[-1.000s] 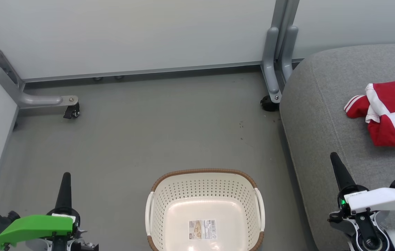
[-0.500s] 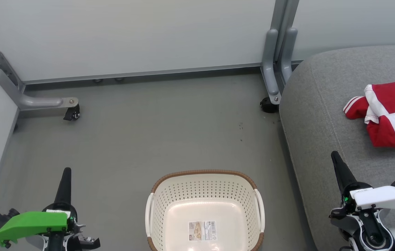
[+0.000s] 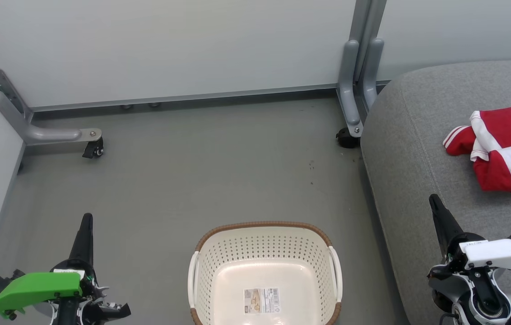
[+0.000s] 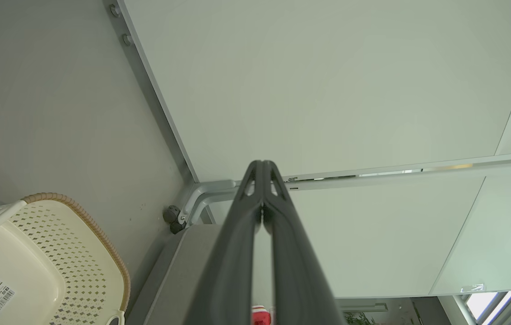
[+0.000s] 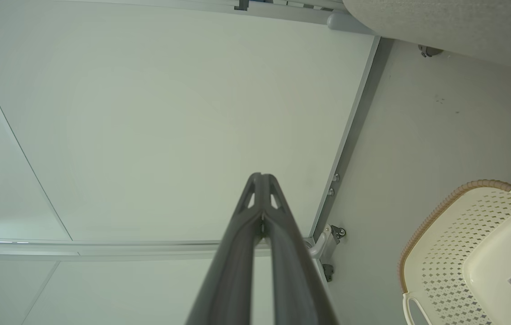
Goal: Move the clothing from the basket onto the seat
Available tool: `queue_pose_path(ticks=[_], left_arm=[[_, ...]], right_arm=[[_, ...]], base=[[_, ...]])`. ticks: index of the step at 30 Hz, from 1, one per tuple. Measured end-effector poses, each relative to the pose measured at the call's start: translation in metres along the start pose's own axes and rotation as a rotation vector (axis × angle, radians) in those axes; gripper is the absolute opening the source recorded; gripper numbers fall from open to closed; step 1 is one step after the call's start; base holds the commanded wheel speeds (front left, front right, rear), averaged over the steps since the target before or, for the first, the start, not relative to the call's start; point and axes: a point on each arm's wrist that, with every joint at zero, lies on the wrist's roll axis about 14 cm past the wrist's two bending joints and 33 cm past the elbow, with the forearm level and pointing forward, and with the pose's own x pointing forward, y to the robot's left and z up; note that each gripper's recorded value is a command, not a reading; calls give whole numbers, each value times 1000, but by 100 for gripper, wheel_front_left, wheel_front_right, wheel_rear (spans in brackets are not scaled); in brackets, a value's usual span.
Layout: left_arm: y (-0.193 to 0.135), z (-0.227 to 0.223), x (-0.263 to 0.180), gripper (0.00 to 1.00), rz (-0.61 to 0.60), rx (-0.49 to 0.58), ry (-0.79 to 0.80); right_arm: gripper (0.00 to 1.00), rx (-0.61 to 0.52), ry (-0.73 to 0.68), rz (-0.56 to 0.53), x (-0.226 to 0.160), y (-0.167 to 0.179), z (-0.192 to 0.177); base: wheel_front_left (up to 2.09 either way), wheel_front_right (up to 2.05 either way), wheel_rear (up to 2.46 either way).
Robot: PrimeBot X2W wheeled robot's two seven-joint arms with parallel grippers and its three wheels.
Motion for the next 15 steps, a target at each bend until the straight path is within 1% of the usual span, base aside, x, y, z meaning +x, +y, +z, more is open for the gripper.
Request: queue_pose_path(ticks=[15], left_arm=[[-8,0,2,0,-31,-105,5]], right_arm=[[0,106,-11,6,1,1,4]], base=[[0,0,0]])
